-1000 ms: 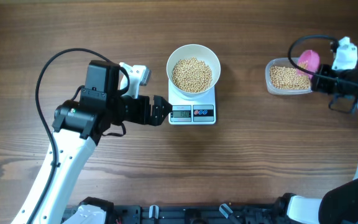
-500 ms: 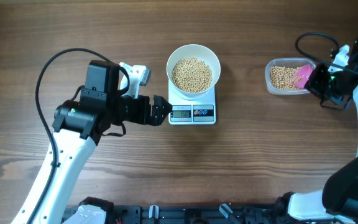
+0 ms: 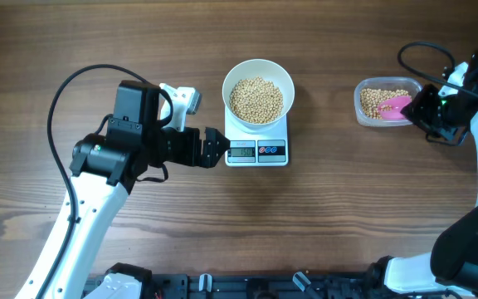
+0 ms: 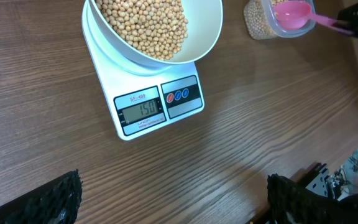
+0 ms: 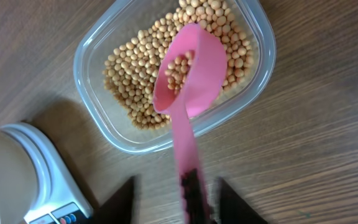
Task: Scoop item into bowl and weigh 150g on scale
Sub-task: 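Lay the scoop down in the tub and open the right gripper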
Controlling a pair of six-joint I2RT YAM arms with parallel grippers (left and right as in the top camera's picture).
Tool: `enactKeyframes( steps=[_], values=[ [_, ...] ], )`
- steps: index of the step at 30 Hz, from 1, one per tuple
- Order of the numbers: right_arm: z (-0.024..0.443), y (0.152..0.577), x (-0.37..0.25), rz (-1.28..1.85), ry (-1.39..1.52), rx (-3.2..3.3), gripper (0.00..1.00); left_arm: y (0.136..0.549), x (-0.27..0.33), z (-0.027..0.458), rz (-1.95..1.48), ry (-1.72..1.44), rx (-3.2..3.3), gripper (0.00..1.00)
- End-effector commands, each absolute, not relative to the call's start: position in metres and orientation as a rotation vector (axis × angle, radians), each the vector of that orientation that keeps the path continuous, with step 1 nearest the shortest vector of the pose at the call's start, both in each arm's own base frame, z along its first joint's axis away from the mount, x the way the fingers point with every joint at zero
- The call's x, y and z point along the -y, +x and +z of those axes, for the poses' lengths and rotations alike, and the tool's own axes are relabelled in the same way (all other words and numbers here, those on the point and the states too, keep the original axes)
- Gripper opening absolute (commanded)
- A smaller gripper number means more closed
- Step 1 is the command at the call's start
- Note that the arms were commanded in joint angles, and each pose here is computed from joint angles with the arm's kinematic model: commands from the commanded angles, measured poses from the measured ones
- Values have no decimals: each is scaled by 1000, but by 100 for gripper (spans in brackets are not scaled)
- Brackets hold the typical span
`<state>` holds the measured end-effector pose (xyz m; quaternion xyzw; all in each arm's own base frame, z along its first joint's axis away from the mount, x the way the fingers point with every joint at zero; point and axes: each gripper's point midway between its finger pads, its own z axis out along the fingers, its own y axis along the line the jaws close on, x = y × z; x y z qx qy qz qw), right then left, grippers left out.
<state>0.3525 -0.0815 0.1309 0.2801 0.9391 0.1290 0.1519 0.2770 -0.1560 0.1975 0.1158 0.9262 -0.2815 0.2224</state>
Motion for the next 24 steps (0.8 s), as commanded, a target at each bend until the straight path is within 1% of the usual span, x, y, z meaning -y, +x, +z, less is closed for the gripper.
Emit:
enactKeyframes(
  steps=[1,2,3,8,17,24],
  values=[
    [125,351,82,364,810,-2711,71,282,154,205,-769,316,-2534,100],
    [125,351,82,364,809,-2710,88,282,154,205,-770,316,-2534,100],
    [126,351,82,363,809,-2708,99,282,154,205,-770,317,-2534,100],
    [143,349,82,352,789,-2666,100,282,154,205,-770,317,-2534,100],
    [215,326,74,316,701,-2493,100,282,154,205,-770,316,-2534,100],
    [222,324,73,312,693,-2477,100,282,154,205,-770,316,-2534,100]
  ],
)
